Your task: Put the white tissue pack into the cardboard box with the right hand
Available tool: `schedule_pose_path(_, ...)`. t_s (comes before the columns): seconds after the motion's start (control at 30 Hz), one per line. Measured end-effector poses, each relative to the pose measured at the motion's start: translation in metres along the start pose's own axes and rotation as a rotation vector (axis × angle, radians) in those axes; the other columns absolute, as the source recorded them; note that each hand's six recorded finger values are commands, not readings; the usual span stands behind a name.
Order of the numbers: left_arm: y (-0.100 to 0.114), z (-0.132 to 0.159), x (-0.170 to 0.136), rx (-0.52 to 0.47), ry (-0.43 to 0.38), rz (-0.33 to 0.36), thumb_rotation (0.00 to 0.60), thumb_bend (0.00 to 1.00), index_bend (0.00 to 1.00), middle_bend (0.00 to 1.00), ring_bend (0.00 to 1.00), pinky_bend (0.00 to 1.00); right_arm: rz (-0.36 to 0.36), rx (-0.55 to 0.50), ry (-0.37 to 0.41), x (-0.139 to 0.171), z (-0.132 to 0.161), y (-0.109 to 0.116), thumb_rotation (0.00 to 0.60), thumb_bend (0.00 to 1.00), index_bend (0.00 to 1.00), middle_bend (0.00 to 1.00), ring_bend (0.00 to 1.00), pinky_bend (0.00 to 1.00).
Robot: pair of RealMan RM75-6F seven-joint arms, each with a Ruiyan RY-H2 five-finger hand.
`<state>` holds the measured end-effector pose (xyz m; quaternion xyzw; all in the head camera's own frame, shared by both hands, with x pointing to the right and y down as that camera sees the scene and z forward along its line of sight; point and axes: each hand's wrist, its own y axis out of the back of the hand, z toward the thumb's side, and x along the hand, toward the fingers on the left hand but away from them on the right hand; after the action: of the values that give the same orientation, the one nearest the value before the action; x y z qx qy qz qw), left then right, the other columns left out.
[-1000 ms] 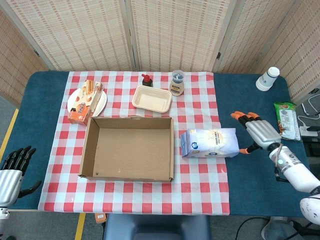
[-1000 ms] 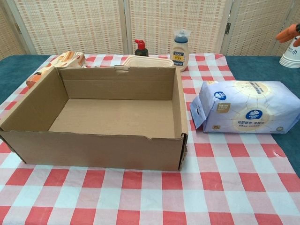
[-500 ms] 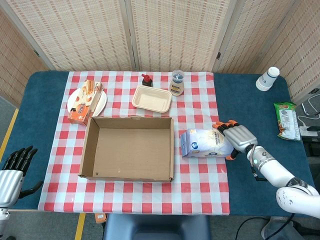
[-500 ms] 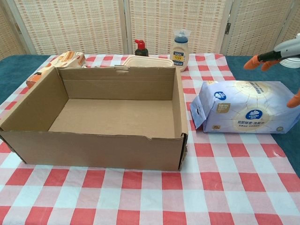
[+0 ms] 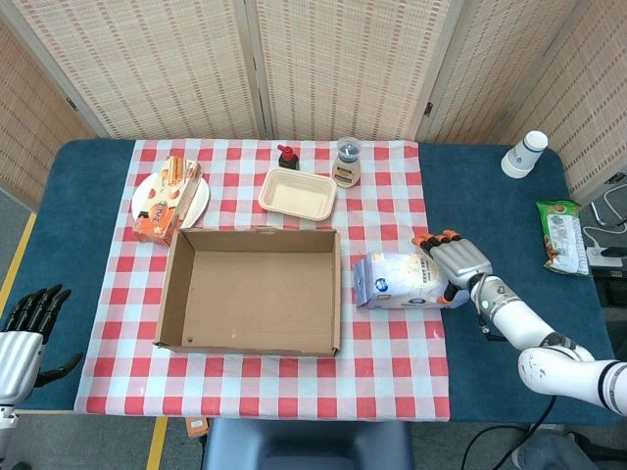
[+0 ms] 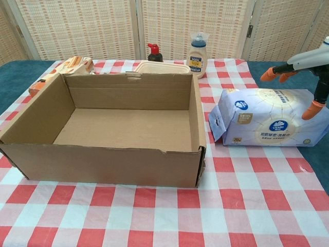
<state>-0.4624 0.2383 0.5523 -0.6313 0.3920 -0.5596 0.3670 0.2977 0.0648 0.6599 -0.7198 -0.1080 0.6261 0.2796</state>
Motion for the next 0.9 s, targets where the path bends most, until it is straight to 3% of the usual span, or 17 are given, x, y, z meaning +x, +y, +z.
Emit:
schedule_pose_path(0.73,-0.001,-0.001,0.005,-0.011,0.000,-0.008,0.600,0.20,0.00,0.00,0.00,0.07,0.062,-0.008,-0.002,-0.022,-0.001,-0.019,0.600,0.00,0.00,0.00,0.00,0.00)
schedule_pose_path(0.9,-0.002,0.000,0.005,-0.010,-0.003,-0.011,0.600,0.20,0.00,0.00,0.00,0.07,0.051,-0.006,0.000,-0.024,0.000,-0.020,0.600,0.00,0.07,0.02,0.00,0.07)
